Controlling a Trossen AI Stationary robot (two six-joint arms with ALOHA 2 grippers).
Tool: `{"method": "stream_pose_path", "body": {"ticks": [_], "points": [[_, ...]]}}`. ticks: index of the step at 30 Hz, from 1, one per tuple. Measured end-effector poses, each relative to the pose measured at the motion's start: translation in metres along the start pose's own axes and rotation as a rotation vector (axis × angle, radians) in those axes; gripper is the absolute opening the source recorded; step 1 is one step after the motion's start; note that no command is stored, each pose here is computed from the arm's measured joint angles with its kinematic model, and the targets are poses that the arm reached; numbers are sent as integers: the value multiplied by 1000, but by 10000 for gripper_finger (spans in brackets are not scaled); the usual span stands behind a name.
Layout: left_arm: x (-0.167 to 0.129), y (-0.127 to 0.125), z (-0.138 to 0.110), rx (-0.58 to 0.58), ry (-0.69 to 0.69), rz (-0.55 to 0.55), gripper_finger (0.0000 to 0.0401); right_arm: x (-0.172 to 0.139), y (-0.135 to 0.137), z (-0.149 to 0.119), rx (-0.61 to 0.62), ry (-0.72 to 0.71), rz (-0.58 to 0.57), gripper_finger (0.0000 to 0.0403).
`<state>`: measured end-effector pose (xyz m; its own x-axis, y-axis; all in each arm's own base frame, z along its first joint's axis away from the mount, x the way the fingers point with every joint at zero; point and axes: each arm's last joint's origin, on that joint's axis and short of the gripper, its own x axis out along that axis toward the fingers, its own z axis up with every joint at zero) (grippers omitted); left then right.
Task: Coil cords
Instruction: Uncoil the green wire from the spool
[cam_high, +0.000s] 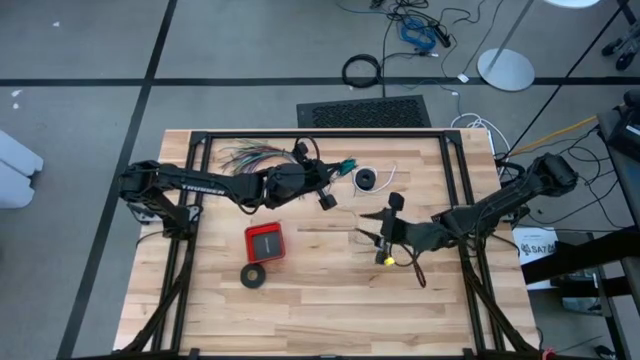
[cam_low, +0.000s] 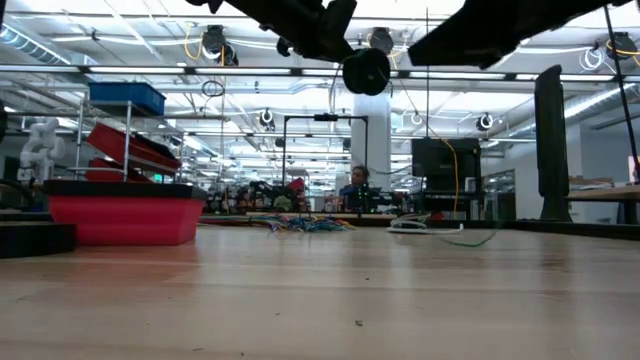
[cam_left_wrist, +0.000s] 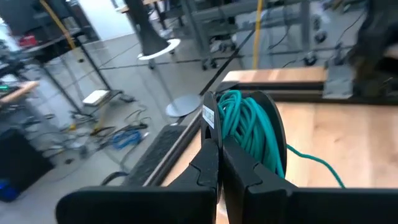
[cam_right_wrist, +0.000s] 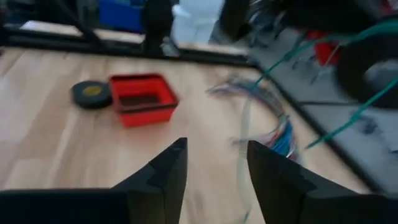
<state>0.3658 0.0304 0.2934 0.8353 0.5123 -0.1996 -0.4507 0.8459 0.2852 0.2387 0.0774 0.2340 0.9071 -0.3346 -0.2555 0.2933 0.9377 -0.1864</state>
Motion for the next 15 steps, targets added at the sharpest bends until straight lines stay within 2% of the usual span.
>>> {"method": "stream_pose_path", "body": {"ticks": [7, 13, 15], "points": [[-2, -5, 5, -85, -56, -93, 4, 25, -7, 2, 15, -69, -18, 137], [-3, -11, 5, -92, -67, -134, 4, 45, -8, 2, 20, -165, -38, 137], [-3, -13, 5, -89, -63, -138, 4, 51, -9, 1, 28, -187, -12, 137]]}}
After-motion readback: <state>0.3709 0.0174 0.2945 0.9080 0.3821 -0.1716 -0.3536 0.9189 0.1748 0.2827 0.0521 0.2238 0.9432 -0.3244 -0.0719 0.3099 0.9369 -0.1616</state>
